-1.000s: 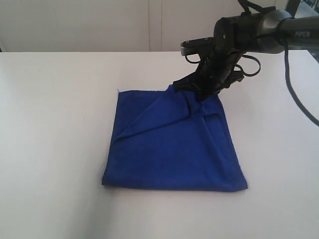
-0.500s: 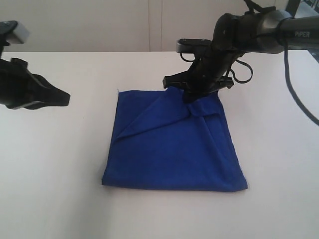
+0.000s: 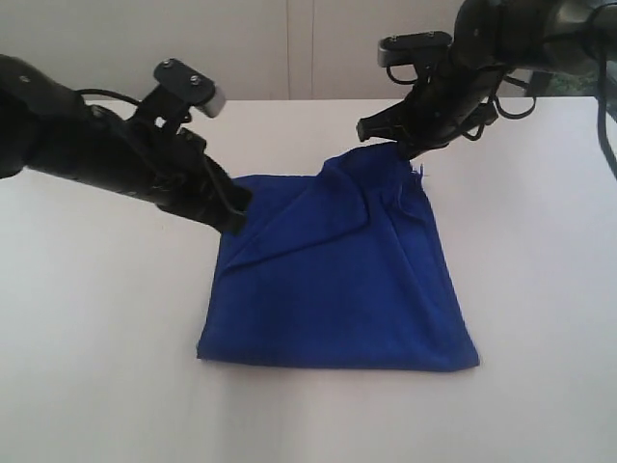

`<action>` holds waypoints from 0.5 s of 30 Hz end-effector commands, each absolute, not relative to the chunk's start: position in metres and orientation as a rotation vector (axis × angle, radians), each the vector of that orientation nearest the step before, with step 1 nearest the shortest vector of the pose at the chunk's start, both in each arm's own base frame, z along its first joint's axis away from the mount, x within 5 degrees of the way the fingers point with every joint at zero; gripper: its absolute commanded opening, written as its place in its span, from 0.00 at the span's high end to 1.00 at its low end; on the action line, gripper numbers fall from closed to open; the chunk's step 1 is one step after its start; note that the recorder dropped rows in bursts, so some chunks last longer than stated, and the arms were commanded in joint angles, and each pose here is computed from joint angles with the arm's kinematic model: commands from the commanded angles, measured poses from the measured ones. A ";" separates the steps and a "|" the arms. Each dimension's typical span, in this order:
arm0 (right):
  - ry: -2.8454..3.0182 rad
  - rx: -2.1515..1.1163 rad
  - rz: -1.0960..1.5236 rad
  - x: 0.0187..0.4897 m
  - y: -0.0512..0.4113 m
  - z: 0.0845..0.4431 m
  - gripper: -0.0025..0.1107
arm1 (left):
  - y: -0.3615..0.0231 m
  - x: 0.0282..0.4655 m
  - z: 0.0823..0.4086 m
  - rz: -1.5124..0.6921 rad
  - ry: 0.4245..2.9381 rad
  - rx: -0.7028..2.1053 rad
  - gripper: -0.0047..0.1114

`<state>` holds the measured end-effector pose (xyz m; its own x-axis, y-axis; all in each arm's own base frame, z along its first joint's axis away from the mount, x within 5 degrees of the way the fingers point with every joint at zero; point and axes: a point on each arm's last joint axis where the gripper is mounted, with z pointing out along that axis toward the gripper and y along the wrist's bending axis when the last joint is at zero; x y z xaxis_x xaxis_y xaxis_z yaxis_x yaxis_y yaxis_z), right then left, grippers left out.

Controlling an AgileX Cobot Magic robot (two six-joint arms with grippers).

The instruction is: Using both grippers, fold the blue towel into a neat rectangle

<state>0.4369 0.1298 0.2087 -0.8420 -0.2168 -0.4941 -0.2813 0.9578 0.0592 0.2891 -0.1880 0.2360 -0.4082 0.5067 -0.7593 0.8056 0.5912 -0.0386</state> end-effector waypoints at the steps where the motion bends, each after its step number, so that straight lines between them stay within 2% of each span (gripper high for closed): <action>1: 2.608 -0.350 0.128 0.443 0.116 0.204 0.98 | -0.219 0.306 0.230 -0.536 2.042 1.110 0.96; 11: 2.576 -0.345 0.123 0.448 0.116 0.199 0.98 | -0.289 0.331 0.203 -0.356 1.876 1.220 0.96; 13: 2.576 -0.345 0.123 0.448 0.116 0.199 0.98 | -0.301 0.335 0.195 -0.336 1.862 1.229 0.91; 15: 2.576 -0.345 0.123 0.448 0.116 0.199 0.98 | -0.312 0.337 0.188 -0.332 1.851 1.241 0.80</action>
<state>0.4464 0.1182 0.1966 -0.8359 -0.2092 -0.5074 -0.2627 0.9642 0.0353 0.3361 -0.2970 0.1940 -0.1543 0.6229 -0.7669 0.8496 0.4798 0.2188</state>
